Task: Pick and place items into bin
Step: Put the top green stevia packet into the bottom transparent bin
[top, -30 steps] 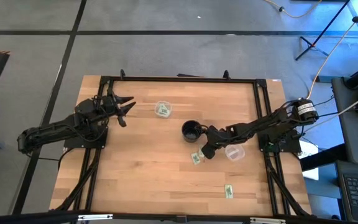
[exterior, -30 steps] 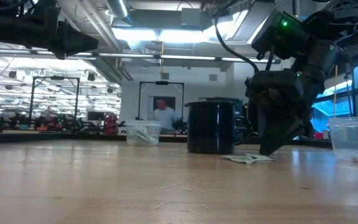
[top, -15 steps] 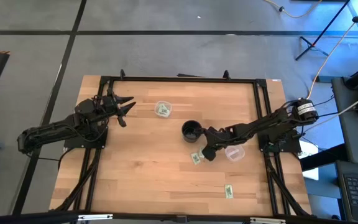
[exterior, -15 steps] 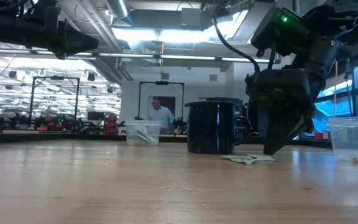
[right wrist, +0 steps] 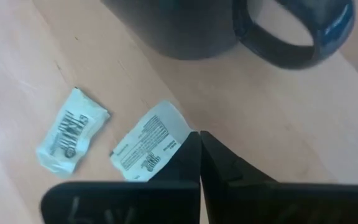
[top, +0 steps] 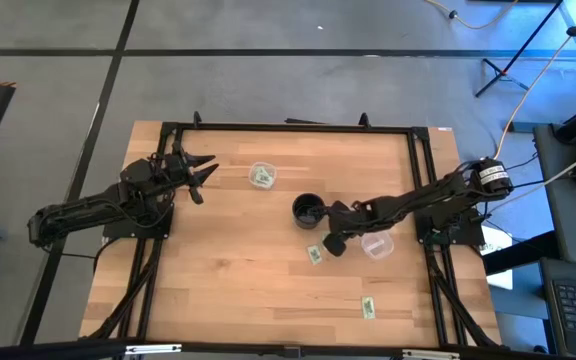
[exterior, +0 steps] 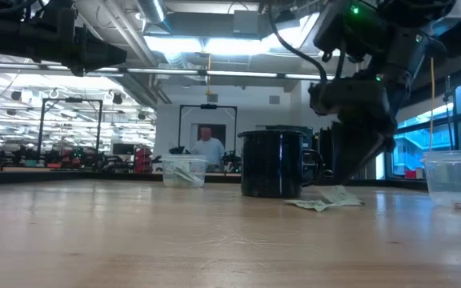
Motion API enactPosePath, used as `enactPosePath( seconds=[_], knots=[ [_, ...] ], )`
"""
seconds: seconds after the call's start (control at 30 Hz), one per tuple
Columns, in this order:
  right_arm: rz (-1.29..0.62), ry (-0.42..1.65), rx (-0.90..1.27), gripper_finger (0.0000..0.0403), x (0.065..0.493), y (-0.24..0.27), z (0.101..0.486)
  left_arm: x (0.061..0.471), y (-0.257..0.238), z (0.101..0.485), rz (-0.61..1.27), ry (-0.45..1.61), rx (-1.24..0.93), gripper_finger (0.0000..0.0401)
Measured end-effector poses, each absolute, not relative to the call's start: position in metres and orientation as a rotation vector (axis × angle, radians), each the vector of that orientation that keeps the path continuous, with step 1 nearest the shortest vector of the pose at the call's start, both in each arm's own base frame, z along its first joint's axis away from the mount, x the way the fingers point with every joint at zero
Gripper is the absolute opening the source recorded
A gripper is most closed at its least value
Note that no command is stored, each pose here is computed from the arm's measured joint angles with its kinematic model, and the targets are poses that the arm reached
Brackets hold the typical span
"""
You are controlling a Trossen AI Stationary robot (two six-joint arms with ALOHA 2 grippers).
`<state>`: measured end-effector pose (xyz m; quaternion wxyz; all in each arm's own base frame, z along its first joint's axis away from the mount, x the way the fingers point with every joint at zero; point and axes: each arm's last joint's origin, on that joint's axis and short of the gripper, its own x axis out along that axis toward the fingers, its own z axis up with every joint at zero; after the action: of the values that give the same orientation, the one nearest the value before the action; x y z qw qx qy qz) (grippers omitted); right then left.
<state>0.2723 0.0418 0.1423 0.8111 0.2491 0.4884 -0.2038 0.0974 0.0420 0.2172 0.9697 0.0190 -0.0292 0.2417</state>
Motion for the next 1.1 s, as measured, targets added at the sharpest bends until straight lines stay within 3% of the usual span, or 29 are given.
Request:
enactPosePath(
  seconds=[0.63, 0.83, 1.1],
  knots=[
    [-0.427, 1.048, 0.569, 0.0012, 0.282, 0.046, 0.161, 0.097, 0.042, 0.217, 0.489, -0.059, 0.039, 0.012],
    [-0.4, 1.061, 0.575, 0.0046, 0.282, 0.047, 0.161, 0.097, 0.042, 0.217, 0.489, -0.059, 0.039, 0.0117],
    [-0.396, 1.044, 0.585, 0.0144, 0.284, 0.047, 0.161, 0.097, 0.042, 0.217, 0.488, -0.058, 0.039, 0.0116]
  ],
)
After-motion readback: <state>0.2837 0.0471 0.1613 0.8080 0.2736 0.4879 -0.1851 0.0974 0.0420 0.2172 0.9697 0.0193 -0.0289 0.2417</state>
